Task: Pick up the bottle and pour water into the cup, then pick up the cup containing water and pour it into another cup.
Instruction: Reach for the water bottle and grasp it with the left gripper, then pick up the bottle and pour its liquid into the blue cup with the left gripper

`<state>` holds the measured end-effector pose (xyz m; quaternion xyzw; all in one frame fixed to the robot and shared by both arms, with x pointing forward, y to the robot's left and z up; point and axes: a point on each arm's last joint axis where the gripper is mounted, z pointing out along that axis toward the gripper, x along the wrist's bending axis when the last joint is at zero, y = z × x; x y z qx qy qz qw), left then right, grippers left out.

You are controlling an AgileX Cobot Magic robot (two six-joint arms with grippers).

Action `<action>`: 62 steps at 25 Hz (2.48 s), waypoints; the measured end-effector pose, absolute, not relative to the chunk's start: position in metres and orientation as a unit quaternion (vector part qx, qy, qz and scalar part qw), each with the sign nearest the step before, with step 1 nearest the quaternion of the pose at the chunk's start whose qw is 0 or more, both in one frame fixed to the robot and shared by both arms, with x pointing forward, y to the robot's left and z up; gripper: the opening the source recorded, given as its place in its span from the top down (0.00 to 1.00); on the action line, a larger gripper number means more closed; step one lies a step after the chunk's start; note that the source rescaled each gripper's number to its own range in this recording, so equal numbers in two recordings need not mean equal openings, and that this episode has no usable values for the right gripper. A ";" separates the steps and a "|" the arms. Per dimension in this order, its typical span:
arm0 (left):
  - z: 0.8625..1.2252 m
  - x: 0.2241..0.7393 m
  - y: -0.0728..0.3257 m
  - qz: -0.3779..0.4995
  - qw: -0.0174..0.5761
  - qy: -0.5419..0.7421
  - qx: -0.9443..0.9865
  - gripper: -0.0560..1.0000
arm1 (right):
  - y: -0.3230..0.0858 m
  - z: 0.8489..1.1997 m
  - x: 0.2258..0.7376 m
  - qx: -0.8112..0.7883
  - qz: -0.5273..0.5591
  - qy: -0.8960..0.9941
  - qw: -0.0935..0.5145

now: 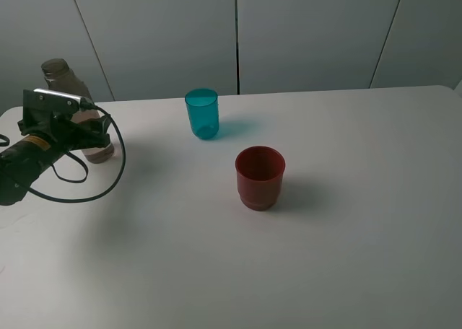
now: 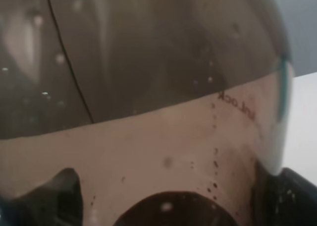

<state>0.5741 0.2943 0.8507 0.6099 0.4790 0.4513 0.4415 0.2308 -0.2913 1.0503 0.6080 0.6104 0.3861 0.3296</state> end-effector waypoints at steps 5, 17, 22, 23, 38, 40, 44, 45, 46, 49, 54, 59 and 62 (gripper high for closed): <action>0.851 0.574 0.294 0.454 0.438 0.474 0.614 0.00 | -0.291 1.050 0.231 0.608 0.386 0.610 0.330; 0.851 0.574 0.294 0.455 0.438 0.471 0.617 0.83 | -0.291 1.050 0.231 0.608 0.386 0.610 0.330; 0.851 0.574 0.294 0.455 0.438 0.470 0.617 0.86 | -0.291 1.050 0.231 0.608 0.386 0.610 0.330; 0.851 0.574 0.294 0.455 0.438 0.470 0.617 0.86 | -0.291 1.050 0.231 0.608 0.386 0.610 0.330; 0.874 0.576 0.294 0.468 0.446 0.460 0.609 0.91 | -0.291 1.050 0.231 0.608 0.386 0.610 0.330; 0.883 0.577 0.294 0.477 0.452 0.453 0.602 0.91 | -0.291 1.050 0.231 0.608 0.386 0.610 0.330; 0.902 0.577 0.294 0.491 0.462 0.442 0.592 0.91 | -0.291 1.050 0.231 0.608 0.386 0.610 0.330; 0.905 0.576 0.294 0.491 0.461 0.441 0.593 0.91 | -0.291 1.050 0.231 0.608 0.386 0.610 0.330; 0.909 0.576 0.293 0.491 0.461 0.439 0.595 0.91 | -0.291 1.050 0.231 0.608 0.386 0.610 0.330; 0.917 0.575 0.293 0.485 0.454 0.439 0.604 0.91 | -0.291 1.050 0.231 0.608 0.386 0.610 0.330; 0.926 0.572 0.292 0.472 0.438 0.441 0.625 0.91 | -0.291 1.050 0.231 0.608 0.386 0.610 0.330; 0.932 0.577 0.281 0.448 0.420 0.441 0.655 0.91 | -0.291 1.050 0.231 0.608 0.386 0.610 0.330; 0.935 0.586 0.269 0.427 0.405 0.438 0.680 0.91 | -0.291 1.050 0.231 0.608 0.386 0.610 0.330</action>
